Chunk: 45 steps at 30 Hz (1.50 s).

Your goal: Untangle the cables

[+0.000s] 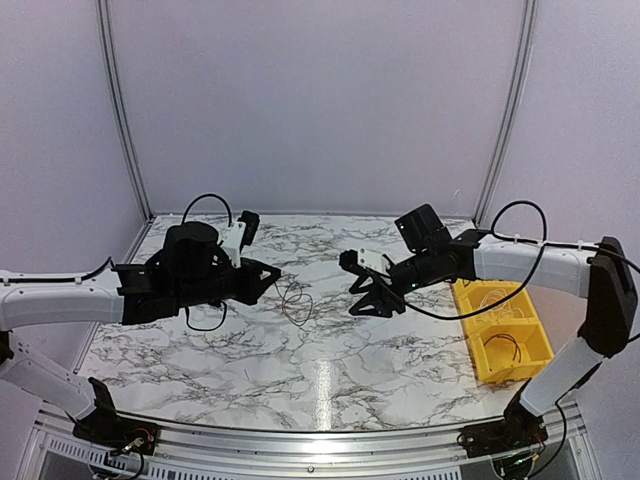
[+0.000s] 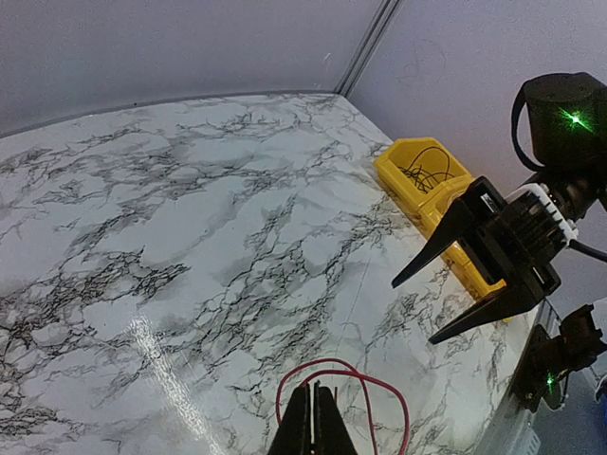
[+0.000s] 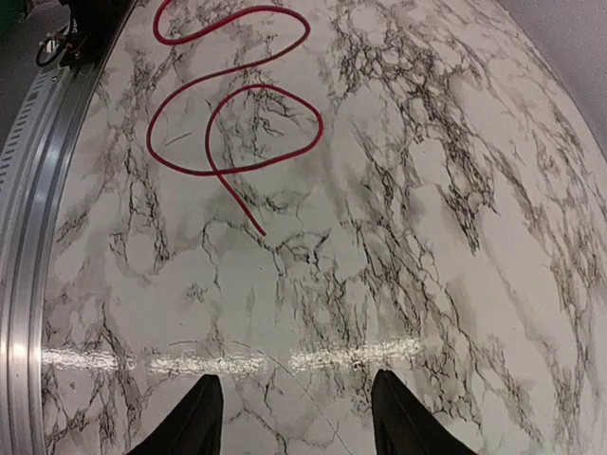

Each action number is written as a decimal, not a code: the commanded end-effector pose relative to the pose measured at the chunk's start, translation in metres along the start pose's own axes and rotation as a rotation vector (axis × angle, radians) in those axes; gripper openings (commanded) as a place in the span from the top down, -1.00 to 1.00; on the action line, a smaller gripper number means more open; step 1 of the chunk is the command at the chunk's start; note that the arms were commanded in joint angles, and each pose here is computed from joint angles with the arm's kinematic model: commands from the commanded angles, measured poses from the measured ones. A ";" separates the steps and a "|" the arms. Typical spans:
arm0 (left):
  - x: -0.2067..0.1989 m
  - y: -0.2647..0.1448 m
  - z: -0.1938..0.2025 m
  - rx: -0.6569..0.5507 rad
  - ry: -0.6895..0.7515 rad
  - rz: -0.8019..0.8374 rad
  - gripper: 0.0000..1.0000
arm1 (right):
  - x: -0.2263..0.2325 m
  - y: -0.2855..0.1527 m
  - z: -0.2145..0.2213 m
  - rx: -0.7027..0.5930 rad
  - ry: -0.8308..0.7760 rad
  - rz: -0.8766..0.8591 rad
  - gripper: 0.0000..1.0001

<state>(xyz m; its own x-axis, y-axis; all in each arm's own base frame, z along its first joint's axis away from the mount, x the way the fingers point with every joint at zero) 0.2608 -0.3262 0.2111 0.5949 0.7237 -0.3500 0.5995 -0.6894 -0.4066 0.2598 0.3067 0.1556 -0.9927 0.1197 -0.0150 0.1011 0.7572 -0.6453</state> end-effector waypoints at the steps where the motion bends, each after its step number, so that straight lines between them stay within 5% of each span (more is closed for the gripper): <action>1: -0.016 -0.019 -0.025 -0.061 0.012 0.061 1.00 | 0.016 0.007 -0.026 -0.011 -0.014 -0.085 -0.10; 31: -0.034 -0.054 -0.069 -0.257 -0.208 0.187 1.00 | 0.036 0.055 -0.090 -0.190 -0.034 -0.258 -0.18; 43: -0.032 -0.056 -0.072 -0.301 -0.265 0.202 1.00 | 0.037 0.069 -0.092 -0.220 0.000 -0.316 -0.11; 45: -0.031 -0.056 -0.072 -0.308 -0.273 0.200 1.00 | 0.039 0.070 -0.091 -0.223 0.005 -0.326 0.03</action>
<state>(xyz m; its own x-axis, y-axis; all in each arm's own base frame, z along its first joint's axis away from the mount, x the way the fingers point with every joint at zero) 0.2470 -0.3143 0.2952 0.5710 0.5564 -0.6037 0.6307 -0.7680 -0.1113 0.2364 0.4128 0.1659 -0.9799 -0.1109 0.1660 -0.1788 0.8576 -0.4822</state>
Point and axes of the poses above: each gripper's point midway between its finger pads, its own y axis out along the fingers, its own x axis along the line the jaws close on, z = x × y, the point moved 1 cm from there along -y, back along the fingers, and after that the axes turned 2 degrees about y, right-handed, at the moved point
